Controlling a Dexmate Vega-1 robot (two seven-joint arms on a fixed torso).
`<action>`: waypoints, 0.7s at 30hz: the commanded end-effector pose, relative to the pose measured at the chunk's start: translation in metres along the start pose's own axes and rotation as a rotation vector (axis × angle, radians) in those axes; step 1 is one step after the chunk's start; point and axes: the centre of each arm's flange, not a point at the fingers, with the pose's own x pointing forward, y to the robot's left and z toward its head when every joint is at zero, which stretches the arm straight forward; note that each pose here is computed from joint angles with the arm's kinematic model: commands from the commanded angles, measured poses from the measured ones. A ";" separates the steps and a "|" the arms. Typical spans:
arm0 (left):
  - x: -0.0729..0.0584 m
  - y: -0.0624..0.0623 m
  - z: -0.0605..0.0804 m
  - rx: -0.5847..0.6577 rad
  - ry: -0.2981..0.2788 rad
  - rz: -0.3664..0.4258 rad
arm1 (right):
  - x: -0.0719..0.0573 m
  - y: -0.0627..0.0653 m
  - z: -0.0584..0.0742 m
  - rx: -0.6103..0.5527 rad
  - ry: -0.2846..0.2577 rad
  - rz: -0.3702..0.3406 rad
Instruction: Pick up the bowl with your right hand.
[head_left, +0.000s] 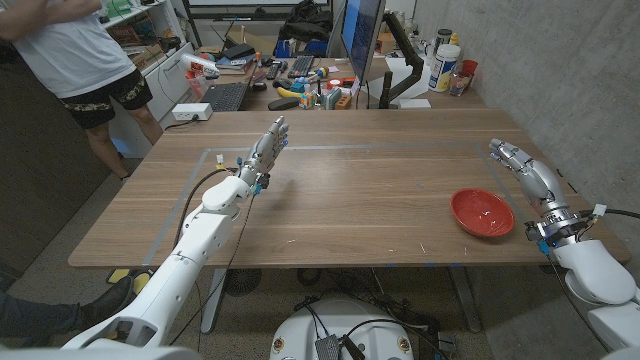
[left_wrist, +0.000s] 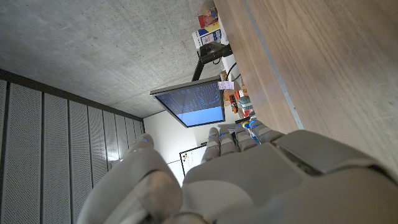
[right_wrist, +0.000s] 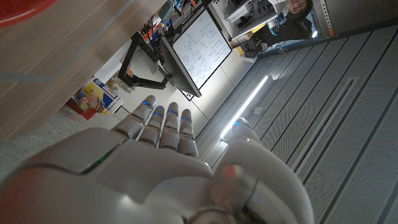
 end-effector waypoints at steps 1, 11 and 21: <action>-0.002 0.004 -0.001 -0.003 0.003 0.007 | -0.006 0.002 0.002 -0.024 0.004 -0.006; -0.001 0.006 -0.003 -0.004 0.008 0.012 | -0.012 0.001 0.006 -0.046 0.009 -0.001; 0.000 0.007 -0.001 -0.006 0.000 0.018 | -0.019 -0.002 0.010 -0.071 0.009 0.001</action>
